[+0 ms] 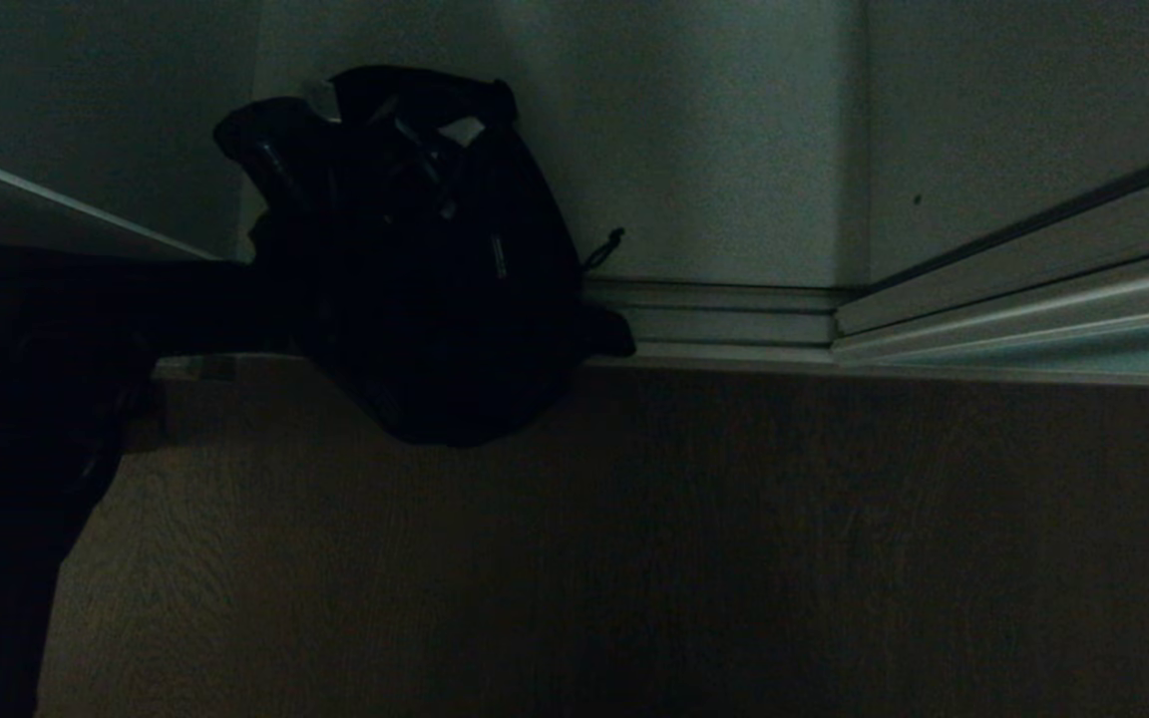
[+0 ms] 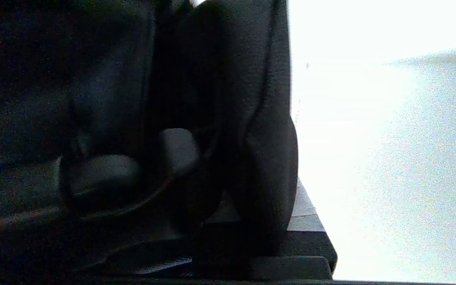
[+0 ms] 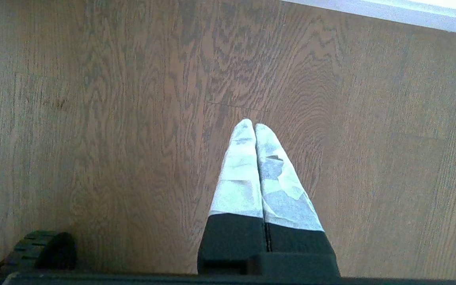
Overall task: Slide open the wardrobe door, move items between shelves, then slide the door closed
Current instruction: Place the bag on the lower shelf
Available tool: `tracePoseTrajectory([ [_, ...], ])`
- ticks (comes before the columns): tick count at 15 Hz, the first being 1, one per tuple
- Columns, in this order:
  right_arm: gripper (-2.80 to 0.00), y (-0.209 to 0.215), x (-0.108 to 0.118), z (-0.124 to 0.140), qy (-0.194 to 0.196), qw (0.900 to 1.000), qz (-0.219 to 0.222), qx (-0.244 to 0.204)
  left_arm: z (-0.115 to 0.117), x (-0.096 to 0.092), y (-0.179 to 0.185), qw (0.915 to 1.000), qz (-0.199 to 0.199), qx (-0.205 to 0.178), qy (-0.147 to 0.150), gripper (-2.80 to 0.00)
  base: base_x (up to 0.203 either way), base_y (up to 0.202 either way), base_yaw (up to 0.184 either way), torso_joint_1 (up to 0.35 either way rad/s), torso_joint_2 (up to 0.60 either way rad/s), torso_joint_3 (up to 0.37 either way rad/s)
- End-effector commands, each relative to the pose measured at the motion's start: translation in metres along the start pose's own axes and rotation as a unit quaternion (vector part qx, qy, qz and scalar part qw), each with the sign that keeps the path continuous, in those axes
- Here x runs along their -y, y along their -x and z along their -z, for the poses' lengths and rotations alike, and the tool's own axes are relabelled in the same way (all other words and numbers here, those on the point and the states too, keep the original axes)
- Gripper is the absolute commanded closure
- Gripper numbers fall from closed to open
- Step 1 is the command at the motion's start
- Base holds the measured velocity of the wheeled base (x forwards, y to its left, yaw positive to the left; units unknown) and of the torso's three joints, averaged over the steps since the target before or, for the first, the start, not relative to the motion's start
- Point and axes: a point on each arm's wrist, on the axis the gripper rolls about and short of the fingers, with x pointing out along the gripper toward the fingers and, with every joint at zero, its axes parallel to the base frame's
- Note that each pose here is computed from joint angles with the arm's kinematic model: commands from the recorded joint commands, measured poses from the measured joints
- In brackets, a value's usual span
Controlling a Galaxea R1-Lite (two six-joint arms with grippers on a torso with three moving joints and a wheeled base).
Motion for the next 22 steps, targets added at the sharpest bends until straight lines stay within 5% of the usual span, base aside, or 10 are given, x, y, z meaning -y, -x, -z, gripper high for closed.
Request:
tracePoseTrajectory([
  [1, 0.0, 0.0, 0.0, 0.0, 0.0, 1.0, -0.001, 0.001, 0.0, -0.007, -0.006, 0.9989, 0.019, 0.032, -0.029, 0.0, 0.0, 0.0, 0.0, 0.0, 0.0, 0.0],
  [4, 0.0, 0.0, 0.0, 0.0, 0.0, 1.0, -0.001, 0.001, -0.017, 0.019, -0.002, 0.9864, 0.115, 0.079, -0.087, 0.0, 0.0, 0.0, 0.0, 0.0, 0.0, 0.0],
  [7, 0.0, 0.0, 0.0, 0.0, 0.0, 1.0, 0.0, 0.001, -0.024, 0.034, 0.007, 0.9526, 0.19, 0.153, -0.182, 0.0, 0.0, 0.0, 0.0, 0.0, 0.0, 0.0],
  [10, 0.0, 0.0, 0.0, 0.0, 0.0, 1.0, -0.001, 0.001, -0.024, 0.03, 0.009, 0.9326, 0.186, 0.174, -0.255, 0.0, 0.0, 0.0, 0.0, 0.0, 0.0, 0.0],
  [16, 0.0, 0.0, 0.0, 0.0, 0.0, 1.0, -0.001, 0.002, -0.044, 0.035, 0.015, 0.9145, 0.176, 0.204, -0.301, 0.0, 0.0, 0.0, 0.0, 0.0, 0.0, 0.0],
  [19, 0.0, 0.0, 0.0, 0.0, 0.0, 1.0, -0.001, 0.001, -0.066, 0.053, 0.027, 0.8932, 0.209, 0.243, -0.316, 0.0, 0.0, 0.0, 0.0, 0.0, 0.0, 0.0],
  [22, 0.0, 0.0, 0.0, 0.0, 0.0, 1.0, -0.001, 0.001, -0.074, 0.051, 0.03, 0.8906, 0.203, 0.247, -0.323, 0.0, 0.0, 0.0, 0.0, 0.0, 0.0, 0.0],
])
